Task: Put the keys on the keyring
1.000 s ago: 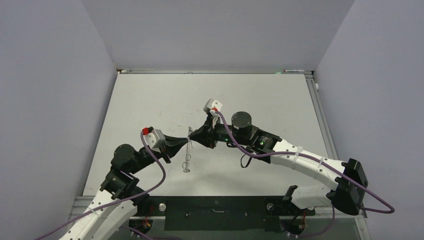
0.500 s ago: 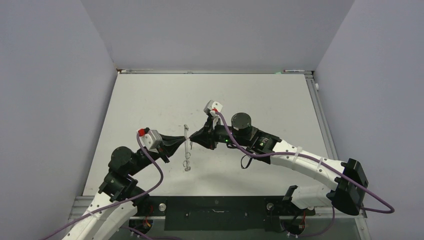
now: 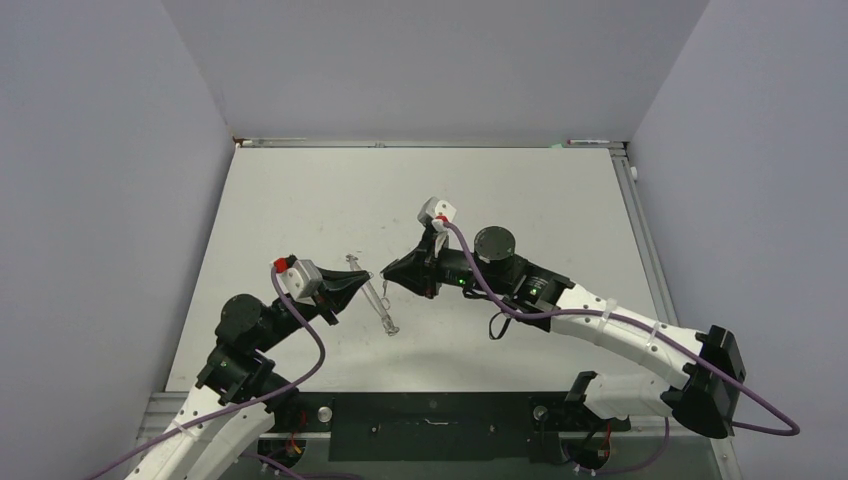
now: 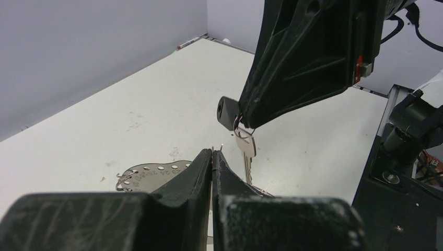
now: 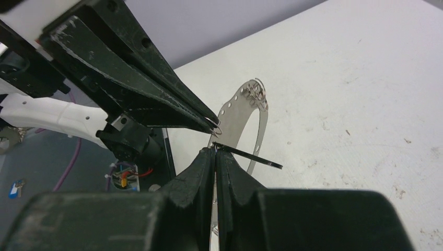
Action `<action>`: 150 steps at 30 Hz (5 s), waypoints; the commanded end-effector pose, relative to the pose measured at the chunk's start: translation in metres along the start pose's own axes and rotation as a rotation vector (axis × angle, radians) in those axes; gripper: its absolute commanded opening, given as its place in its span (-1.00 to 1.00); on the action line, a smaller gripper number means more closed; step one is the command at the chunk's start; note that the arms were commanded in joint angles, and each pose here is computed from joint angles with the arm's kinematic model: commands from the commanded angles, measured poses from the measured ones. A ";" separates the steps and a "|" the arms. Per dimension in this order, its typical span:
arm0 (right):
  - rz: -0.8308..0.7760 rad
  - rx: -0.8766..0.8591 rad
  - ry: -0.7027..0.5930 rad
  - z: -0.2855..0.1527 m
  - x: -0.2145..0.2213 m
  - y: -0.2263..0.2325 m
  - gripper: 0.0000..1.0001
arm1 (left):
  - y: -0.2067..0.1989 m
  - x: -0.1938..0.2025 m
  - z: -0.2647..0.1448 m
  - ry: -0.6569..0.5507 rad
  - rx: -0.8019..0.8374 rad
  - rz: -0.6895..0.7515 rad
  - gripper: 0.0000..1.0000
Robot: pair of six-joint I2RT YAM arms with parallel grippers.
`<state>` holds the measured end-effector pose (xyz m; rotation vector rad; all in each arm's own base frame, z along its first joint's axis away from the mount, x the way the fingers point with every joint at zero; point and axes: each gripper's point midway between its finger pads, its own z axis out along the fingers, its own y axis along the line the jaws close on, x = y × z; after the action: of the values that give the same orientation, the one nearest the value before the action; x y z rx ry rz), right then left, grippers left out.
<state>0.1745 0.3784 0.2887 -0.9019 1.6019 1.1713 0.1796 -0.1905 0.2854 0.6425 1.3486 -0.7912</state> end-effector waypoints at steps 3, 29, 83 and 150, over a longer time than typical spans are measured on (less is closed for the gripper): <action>-0.039 -0.062 -0.150 -0.009 -0.048 0.022 -0.90 | 0.002 -0.020 0.001 -0.073 -0.006 0.038 -1.00; -0.038 -0.085 -0.123 0.009 -0.040 0.021 -0.89 | 0.000 -0.017 0.002 -0.065 0.007 0.033 -1.00; -0.010 0.005 -0.046 0.020 -0.020 0.001 -0.24 | -0.001 -0.019 0.001 -0.072 0.009 0.030 -1.00; -0.376 -0.430 -0.146 -0.019 -0.083 0.087 -0.56 | -0.061 -0.099 -0.014 -0.434 0.336 -0.093 -1.00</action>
<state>0.1268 0.3833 0.3616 -1.2940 1.1498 1.2558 0.1224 -0.2055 0.3729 0.6215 0.9126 -1.1735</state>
